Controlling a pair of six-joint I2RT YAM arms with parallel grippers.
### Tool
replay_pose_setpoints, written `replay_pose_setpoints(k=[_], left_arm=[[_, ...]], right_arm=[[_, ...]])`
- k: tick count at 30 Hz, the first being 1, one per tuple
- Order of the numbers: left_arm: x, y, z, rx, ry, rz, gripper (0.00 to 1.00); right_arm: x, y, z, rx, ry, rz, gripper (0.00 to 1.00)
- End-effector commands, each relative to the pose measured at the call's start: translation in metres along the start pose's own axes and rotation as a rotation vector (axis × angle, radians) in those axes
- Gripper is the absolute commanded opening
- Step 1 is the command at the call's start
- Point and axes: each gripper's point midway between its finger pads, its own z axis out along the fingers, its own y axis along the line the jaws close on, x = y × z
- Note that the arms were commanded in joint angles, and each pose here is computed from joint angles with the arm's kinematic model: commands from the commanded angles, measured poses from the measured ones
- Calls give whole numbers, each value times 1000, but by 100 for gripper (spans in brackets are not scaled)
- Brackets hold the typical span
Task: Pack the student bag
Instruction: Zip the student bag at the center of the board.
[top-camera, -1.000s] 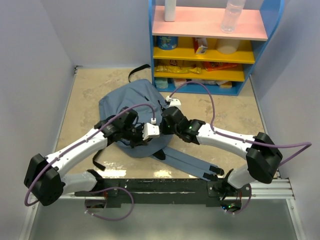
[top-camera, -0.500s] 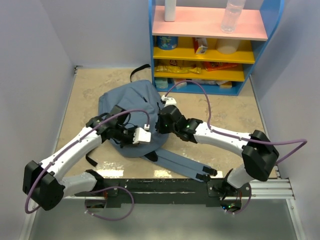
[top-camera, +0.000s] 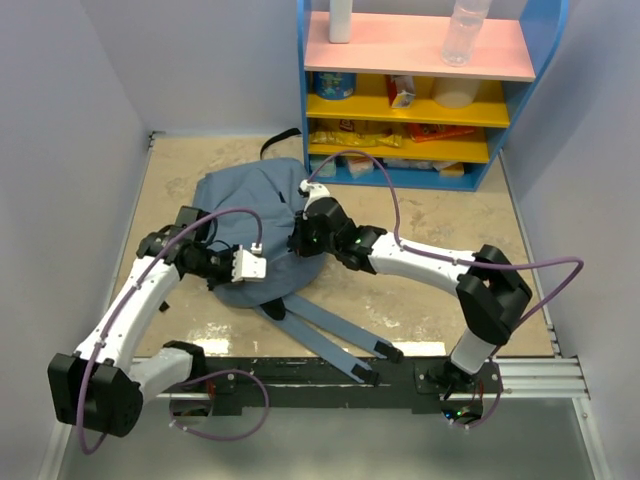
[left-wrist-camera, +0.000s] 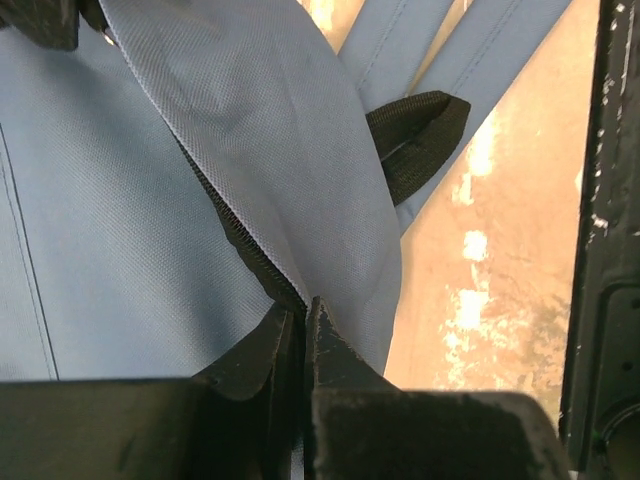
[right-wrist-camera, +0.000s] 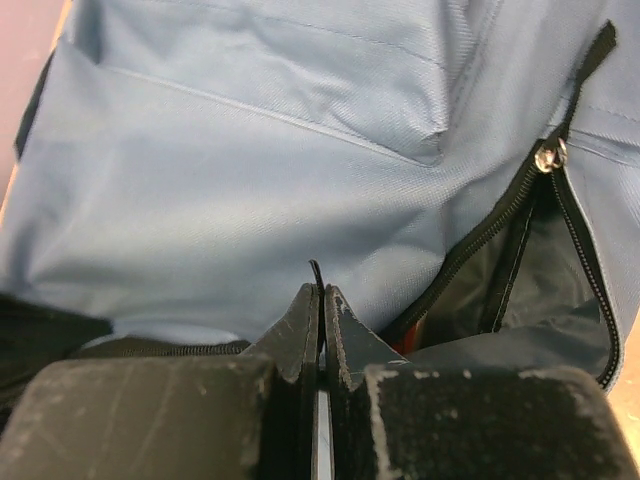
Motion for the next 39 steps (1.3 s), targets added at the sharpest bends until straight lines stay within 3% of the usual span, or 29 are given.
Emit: replay_pose_setpoints(k=[1, 3, 4, 6, 8, 9, 10, 12, 16, 22, 25, 27, 36, 39], left_arm=[[63, -55, -22, 153, 234, -152, 0], [60, -44, -22, 132, 194, -177, 2], [53, -29, -26, 109, 163, -202, 22], [27, -15, -25, 103, 48, -252, 34], [-10, 11, -32, 82, -100, -285, 64], [-22, 19, -35, 74, -153, -295, 90], [-39, 30, -38, 74, -203, -282, 100], [-67, 39, -33, 90, -292, -284, 100], [-108, 33, 4, 133, -322, -321, 100], [-119, 53, 47, -15, -286, -359, 100], [-126, 82, 48, -172, -310, -374, 100], [-135, 80, 55, -190, -317, -371, 100], [-106, 71, 111, -204, -161, -434, 100], [-98, 67, 115, -204, -151, -434, 91]], right_arm=[[-77, -71, -12, 263, -215, -40, 0], [-79, -68, -14, 242, -217, -37, 0], [-78, -66, -13, 232, -214, -24, 0], [-73, -63, -11, 209, -202, -4, 0], [-66, -57, -10, 174, -184, 18, 0], [-59, -57, -10, 165, -174, 41, 0], [-53, -55, -10, 155, -165, 50, 0], [-50, -50, -12, 130, -172, 77, 0], [-42, -43, -14, 108, -162, 92, 0], [-38, -41, -15, 104, -148, 102, 0], [-35, -41, -15, 100, -142, 112, 0], [-34, -40, -15, 99, -141, 120, 0], [-34, -38, -17, 98, -142, 126, 0], [-37, -39, -20, 102, -150, 124, 0]])
